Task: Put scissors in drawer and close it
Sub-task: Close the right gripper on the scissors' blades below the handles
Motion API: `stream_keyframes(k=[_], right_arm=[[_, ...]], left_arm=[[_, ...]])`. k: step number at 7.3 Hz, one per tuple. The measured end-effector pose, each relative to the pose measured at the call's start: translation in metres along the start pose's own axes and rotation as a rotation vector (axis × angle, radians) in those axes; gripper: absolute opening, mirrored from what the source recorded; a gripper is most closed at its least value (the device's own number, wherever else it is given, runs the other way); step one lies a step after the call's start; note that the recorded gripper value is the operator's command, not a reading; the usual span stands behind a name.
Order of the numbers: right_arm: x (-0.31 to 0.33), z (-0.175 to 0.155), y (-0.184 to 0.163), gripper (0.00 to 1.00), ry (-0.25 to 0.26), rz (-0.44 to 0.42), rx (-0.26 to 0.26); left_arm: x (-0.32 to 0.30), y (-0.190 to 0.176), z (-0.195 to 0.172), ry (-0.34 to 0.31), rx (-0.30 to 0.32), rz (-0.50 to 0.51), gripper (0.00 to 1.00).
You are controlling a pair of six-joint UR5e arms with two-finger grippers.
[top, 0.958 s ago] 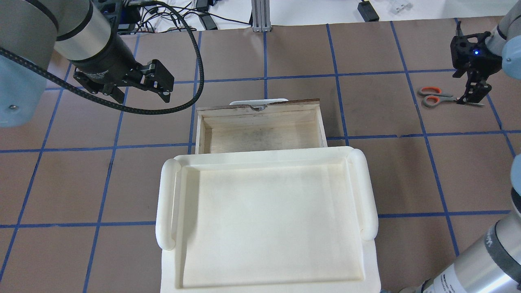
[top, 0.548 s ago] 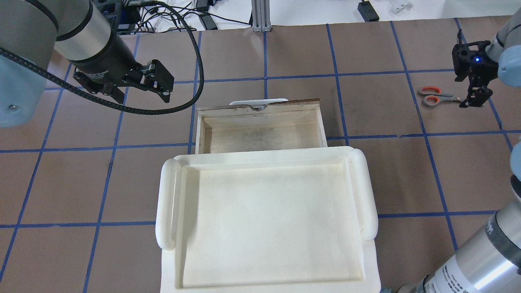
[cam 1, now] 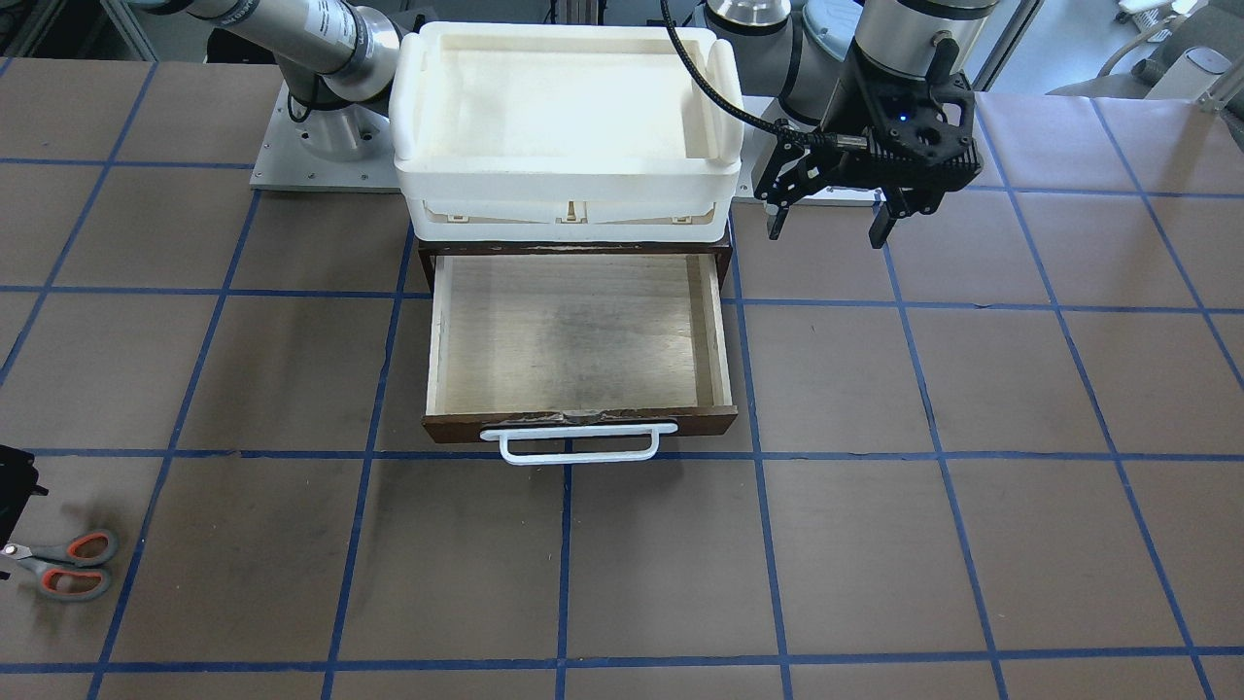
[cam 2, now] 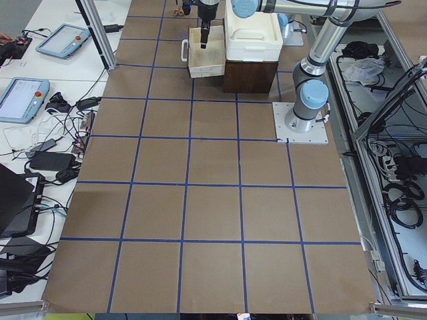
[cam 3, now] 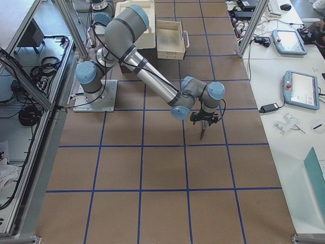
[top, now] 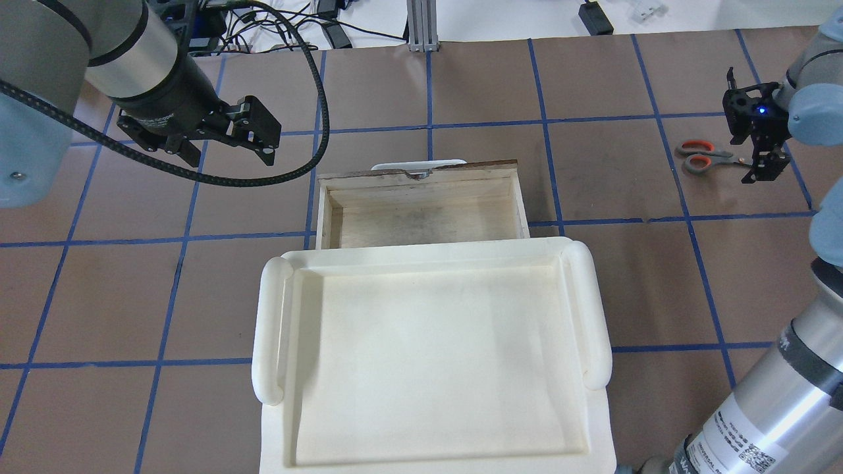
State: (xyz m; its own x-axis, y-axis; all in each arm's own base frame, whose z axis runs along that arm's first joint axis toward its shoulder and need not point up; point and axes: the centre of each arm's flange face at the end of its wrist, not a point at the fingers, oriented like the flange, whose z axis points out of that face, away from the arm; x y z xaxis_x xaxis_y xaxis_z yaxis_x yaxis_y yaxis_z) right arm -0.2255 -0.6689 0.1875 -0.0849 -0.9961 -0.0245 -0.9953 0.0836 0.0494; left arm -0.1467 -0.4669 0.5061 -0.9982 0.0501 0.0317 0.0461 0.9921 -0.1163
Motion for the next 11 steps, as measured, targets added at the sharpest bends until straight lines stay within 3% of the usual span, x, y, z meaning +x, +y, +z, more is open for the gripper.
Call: stream_keyframes(k=[4,5,6,8,11], right_arm=[[0.005,0.015,-0.002,0.99,-0.007,-0.019,0.029],[0.006,0.017,-0.003,0.85,-0.006,-0.026,0.042],[0.006,0.019,-0.004,0.51,-0.003,-0.031,0.052],[0.007,0.018,-0.005,0.0,0.001,-0.033,0.06],[0.006,0.013,-0.004,0.0,0.001,-0.036,0.052]], left_arm=[[0.0,-0.002,0.003,0.008,-0.006,-0.001,1.0],[0.0,-0.002,0.004,0.008,-0.008,-0.001,1.0],[0.0,-0.002,0.004,0.007,-0.008,0.0,1.0],[0.0,-0.003,0.005,0.008,-0.01,-0.001,1.0],[0.0,-0.003,0.006,0.012,-0.012,-0.002,1.0]])
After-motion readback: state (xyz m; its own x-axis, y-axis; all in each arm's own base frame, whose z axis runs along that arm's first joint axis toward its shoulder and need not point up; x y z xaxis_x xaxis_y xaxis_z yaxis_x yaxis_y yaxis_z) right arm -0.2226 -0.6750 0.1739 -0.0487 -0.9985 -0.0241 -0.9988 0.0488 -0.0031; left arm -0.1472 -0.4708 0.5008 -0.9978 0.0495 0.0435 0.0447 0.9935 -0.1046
